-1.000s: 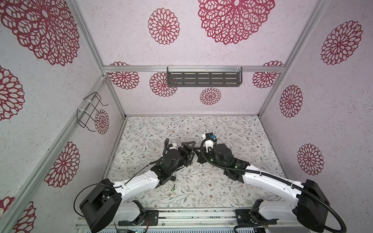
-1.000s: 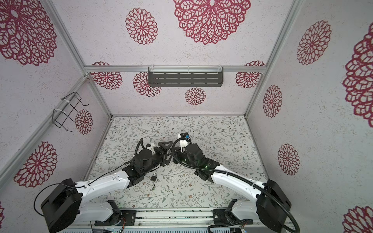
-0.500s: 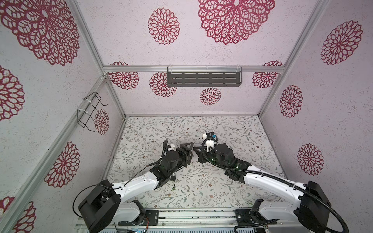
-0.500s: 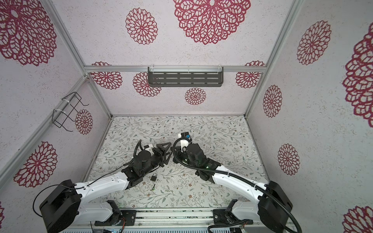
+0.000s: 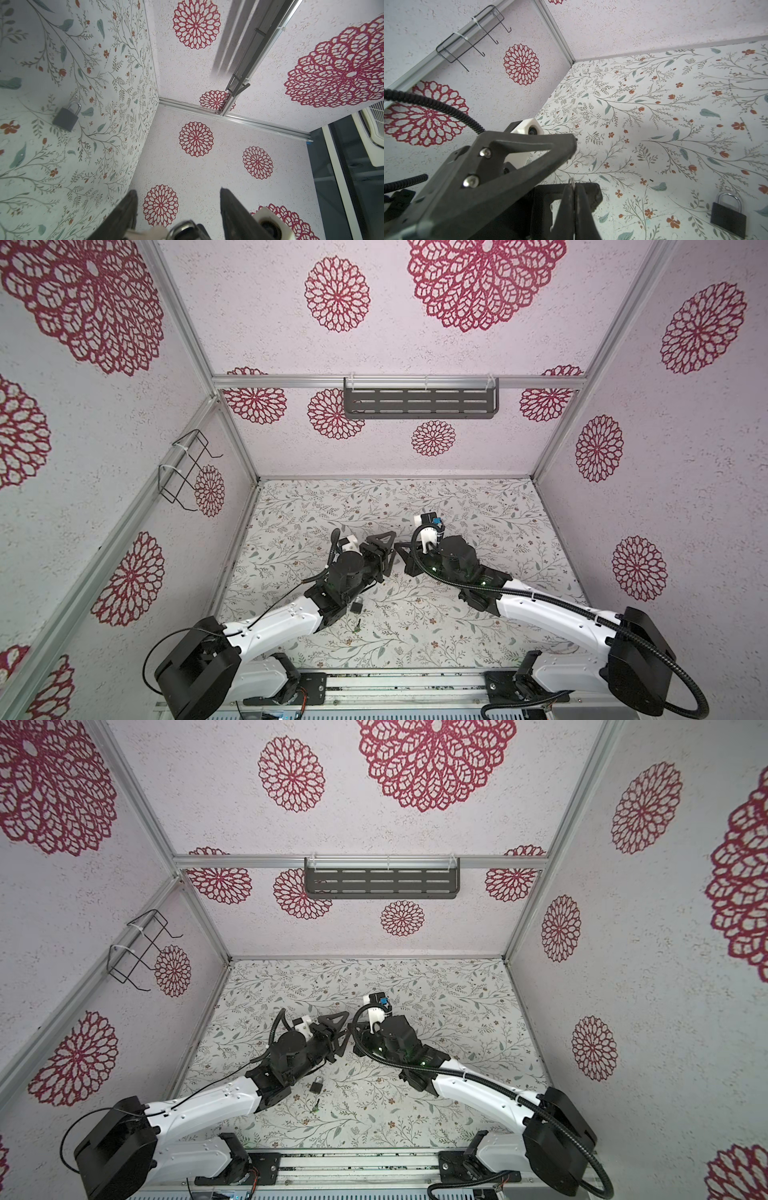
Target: Unlock with the key
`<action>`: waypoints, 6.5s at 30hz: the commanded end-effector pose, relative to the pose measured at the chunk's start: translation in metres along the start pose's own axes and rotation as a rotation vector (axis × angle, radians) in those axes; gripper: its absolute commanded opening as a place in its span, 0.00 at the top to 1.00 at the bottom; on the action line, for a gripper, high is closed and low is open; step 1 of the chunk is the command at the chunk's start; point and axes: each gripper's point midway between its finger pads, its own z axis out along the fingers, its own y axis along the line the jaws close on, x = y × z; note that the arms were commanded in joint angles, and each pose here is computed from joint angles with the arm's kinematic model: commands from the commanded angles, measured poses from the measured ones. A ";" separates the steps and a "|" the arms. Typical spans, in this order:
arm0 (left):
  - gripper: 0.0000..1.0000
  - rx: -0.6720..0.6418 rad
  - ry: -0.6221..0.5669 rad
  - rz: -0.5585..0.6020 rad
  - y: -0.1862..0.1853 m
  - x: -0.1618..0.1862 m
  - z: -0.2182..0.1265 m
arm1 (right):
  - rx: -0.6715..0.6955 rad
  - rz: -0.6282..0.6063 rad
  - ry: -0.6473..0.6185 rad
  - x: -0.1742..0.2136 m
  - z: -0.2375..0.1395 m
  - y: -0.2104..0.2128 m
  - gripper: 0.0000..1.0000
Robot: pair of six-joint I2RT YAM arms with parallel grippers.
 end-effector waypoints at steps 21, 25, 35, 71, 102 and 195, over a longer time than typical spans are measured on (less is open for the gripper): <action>0.69 0.008 -0.038 -0.025 0.007 -0.008 -0.006 | -0.032 0.006 -0.070 -0.011 -0.018 0.007 1.00; 0.78 0.011 -0.040 -0.026 0.007 -0.008 -0.006 | -0.032 0.004 -0.074 -0.012 -0.018 0.007 1.00; 0.98 0.006 -0.039 -0.004 0.003 -0.007 -0.006 | -0.043 -0.003 -0.091 -0.018 -0.022 0.010 1.00; 1.00 0.232 0.081 1.081 -0.065 0.021 -0.050 | -0.539 0.165 0.003 -0.033 -0.054 0.063 0.57; 1.00 0.367 0.177 1.066 -0.078 0.046 -0.052 | -0.626 0.153 -0.035 -0.032 -0.053 0.068 0.75; 0.25 -0.983 0.266 1.137 0.159 0.020 0.126 | 0.301 0.325 -0.031 0.040 -0.113 -0.163 1.00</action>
